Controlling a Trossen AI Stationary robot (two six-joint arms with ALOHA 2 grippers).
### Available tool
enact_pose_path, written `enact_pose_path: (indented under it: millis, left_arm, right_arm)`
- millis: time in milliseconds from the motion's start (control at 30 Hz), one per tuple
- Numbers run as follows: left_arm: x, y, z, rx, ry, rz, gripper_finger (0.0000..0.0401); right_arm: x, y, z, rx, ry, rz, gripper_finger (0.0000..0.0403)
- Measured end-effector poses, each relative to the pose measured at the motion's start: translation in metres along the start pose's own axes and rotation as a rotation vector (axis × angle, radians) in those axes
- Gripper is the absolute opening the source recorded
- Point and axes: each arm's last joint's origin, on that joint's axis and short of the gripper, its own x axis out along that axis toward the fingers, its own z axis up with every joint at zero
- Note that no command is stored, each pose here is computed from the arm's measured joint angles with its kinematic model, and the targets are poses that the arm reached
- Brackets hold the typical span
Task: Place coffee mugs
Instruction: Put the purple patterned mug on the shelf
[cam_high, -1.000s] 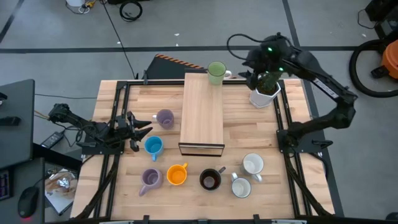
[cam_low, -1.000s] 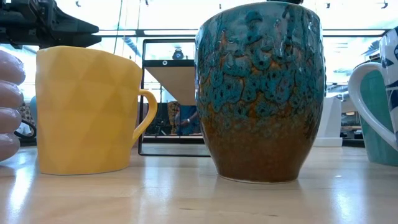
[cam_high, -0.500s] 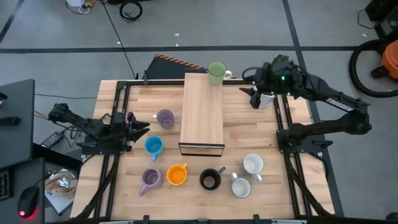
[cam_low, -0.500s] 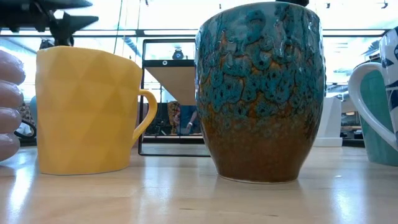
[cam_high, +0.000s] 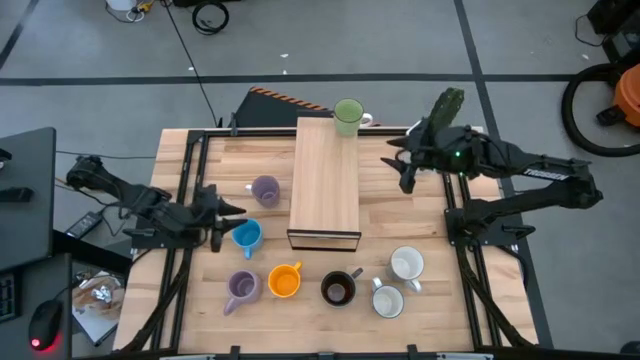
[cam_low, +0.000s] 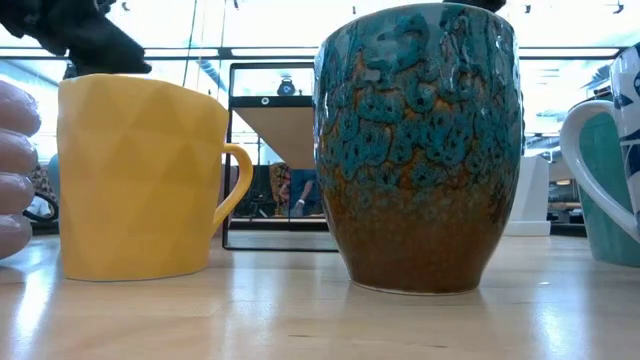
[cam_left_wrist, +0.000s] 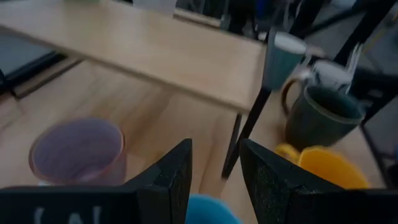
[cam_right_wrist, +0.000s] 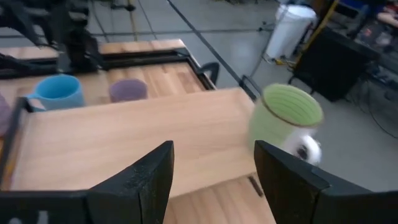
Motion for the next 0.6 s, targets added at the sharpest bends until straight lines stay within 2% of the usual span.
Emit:
enact_pose_path:
  millis: [300, 600]
  left_arm:
    - [0.013, -0.006, -0.013, -0.083, 0.144, 0.019, 0.0141]
    - [0.014, -0.002, -0.011, -0.069, 0.066, 0.143, 0.0141]
  right_arm:
    - [0.012, 0.017, -0.016, -0.048, -0.05, -0.013, 0.0228]
    - [0.024, 0.021, -0.025, -0.212, -0.19, -0.039, 0.0228]
